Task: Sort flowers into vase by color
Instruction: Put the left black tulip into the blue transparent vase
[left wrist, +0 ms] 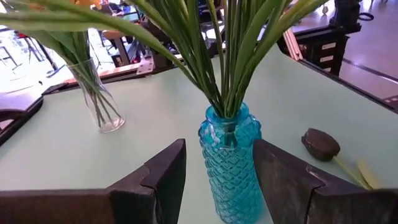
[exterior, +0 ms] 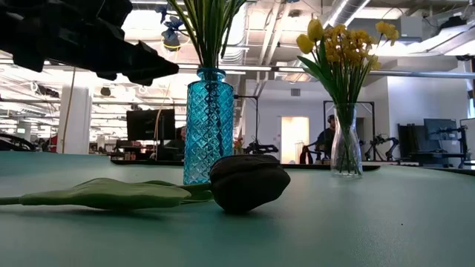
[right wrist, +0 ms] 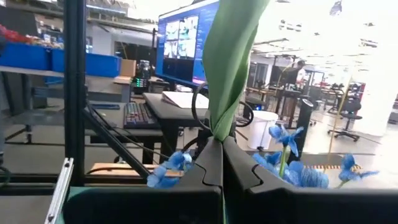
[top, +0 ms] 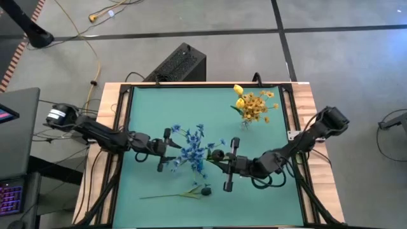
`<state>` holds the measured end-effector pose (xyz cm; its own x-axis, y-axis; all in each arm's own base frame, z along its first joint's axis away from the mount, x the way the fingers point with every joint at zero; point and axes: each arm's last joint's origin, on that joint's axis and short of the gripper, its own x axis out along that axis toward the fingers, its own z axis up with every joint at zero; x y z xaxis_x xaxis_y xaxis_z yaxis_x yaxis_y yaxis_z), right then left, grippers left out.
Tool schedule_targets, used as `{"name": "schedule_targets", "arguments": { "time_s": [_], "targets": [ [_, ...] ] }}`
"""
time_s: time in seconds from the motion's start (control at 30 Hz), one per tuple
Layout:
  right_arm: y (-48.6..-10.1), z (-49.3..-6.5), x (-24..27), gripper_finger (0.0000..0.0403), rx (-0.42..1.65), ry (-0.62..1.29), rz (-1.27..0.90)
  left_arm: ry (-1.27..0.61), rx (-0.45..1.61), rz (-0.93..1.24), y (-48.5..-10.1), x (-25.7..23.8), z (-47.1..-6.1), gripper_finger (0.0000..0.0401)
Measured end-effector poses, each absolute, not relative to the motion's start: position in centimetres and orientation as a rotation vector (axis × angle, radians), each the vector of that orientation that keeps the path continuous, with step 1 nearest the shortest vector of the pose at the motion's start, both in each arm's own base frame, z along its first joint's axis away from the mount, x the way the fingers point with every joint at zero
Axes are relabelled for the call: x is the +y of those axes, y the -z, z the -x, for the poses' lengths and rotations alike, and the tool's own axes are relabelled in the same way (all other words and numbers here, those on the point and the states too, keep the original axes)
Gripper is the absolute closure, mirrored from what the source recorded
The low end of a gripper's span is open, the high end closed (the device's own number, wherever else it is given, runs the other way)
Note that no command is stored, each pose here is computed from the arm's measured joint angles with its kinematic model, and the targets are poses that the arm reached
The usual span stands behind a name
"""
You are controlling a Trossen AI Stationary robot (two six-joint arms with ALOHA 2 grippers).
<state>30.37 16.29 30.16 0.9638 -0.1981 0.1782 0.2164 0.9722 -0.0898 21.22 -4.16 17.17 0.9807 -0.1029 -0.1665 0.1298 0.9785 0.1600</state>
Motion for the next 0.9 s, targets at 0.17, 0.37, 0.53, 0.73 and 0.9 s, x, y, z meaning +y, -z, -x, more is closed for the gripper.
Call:
{"name": "schedule_targets", "arguments": {
  "time_s": [0.17, 0.37, 0.53, 0.73, 0.9],
  "targets": [
    [-29.2, -30.8, 16.7, 0.0384, -0.164, 0.232, 0.134, 0.103, 0.180, -0.167, -16.7, -4.0, -22.3, 0.0227],
    [-29.2, -30.9, 16.8, 0.0384, -0.184, 0.240, 0.126, 0.091, 0.224, -0.168, -16.0, -3.9, -23.7, 0.0227],
    [-29.0, -31.0, 16.7, 0.0384, -0.169, 0.259, 0.122, 0.096, 0.227, -0.168, -15.9, -4.0, -24.0, 0.0227],
    [-28.0, -30.6, 16.2, 0.0384, -0.186, 0.266, 0.089, 0.104, 0.220, -0.165, -16.0, -4.0, -24.0, 0.0227],
    [-27.2, -30.3, 15.5, 0.0384, -0.211, 0.275, 0.034, 0.105, 0.213, -0.164, -16.1, -4.0, -24.0, 0.0227]
  ]
}}
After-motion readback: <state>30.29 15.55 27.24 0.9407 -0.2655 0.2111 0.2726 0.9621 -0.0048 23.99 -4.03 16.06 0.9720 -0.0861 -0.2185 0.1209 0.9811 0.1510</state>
